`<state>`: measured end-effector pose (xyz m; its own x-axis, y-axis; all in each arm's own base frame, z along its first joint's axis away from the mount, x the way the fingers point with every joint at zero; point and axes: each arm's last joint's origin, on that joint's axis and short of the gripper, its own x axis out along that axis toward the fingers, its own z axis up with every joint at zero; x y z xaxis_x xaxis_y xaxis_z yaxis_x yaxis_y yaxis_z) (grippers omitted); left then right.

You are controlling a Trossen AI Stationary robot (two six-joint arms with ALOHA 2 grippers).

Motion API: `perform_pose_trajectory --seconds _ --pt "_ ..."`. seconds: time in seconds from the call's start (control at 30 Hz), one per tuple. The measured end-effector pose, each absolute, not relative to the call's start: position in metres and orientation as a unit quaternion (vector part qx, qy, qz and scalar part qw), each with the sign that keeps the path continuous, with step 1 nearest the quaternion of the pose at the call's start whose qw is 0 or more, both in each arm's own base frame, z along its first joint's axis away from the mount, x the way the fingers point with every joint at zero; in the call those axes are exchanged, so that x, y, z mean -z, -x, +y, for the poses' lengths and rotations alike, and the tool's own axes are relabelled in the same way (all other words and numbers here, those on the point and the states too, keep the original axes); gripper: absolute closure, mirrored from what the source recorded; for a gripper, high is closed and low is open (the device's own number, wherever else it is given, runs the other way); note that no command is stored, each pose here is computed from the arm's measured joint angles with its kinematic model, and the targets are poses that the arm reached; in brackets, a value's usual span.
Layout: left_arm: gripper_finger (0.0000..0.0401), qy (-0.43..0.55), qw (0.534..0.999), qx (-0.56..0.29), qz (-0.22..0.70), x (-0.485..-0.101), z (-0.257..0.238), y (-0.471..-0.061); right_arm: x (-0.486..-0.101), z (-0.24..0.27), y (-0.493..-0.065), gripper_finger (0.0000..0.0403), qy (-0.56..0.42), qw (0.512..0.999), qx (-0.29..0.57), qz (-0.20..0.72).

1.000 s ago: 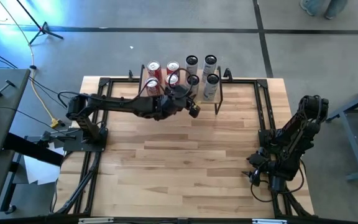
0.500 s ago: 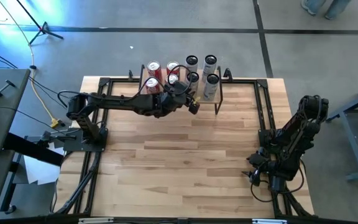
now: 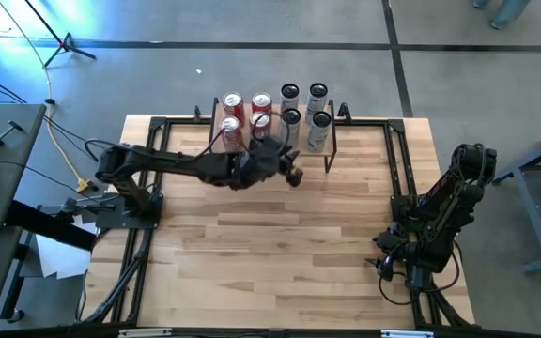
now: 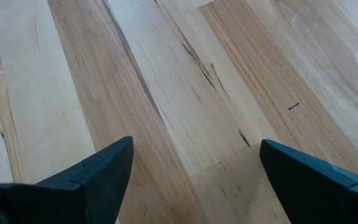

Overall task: Place canned beverage on shelf
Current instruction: Return to Home Position

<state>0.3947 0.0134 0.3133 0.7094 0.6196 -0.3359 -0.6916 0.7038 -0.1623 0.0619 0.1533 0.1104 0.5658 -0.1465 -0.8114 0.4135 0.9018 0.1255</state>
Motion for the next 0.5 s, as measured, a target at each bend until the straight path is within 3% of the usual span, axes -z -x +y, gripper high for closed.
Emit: perform_pose_trajectory --seconds 0.2,0.5 --pt "0.0285 0.134 0.901 -0.392 0.132 -0.328 -0.04 -0.364 -0.11 0.153 -0.062 0.0064 -0.153 0.872 0.161 0.437" --pt "0.0265 0.091 0.867 -0.456 0.18 -0.338 -0.087 -0.271 -0.11 0.153 -0.062 0.0064 -0.153 0.872 0.161 0.437"
